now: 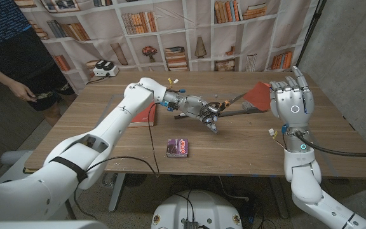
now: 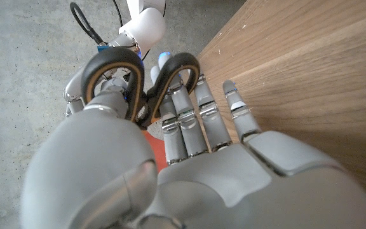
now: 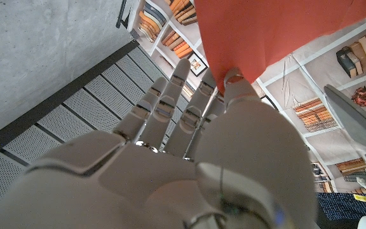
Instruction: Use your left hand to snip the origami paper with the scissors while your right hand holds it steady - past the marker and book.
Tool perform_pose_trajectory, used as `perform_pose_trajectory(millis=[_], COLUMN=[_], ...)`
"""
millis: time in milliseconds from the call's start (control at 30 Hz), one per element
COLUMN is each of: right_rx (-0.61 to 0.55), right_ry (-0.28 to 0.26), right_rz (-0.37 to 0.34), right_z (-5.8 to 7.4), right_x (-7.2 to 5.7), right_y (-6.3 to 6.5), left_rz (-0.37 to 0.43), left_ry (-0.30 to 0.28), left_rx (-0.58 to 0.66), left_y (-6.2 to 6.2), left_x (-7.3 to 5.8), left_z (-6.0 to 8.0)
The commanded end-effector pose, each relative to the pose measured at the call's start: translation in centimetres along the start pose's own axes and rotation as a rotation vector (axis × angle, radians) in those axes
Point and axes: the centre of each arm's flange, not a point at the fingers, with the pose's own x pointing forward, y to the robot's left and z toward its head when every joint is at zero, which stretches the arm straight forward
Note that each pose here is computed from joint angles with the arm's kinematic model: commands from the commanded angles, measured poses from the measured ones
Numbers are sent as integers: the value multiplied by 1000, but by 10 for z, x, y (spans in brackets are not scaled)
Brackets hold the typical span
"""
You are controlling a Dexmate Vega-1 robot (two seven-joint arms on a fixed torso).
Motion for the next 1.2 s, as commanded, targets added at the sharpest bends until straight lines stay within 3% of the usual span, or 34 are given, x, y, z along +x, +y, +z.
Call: perform_pose_trajectory(millis=[33,567,900,1200], right_rx=[8,-2,-9,-7], right_ry=[-4,-24,-22,-29], right_rz=[2,13,15,-23], right_z=[5,12,8,6], right_x=[2,6,10,16], right_y=[3,3,4,-3], left_rz=[44,66,68,72], left_ry=[6,-17,-32,-57], left_rx=[112,173,217,229], left_y=[-1,2,-2,-4], left_x=[-6,-10,-10,-12], left_z=[3,2,6,7])
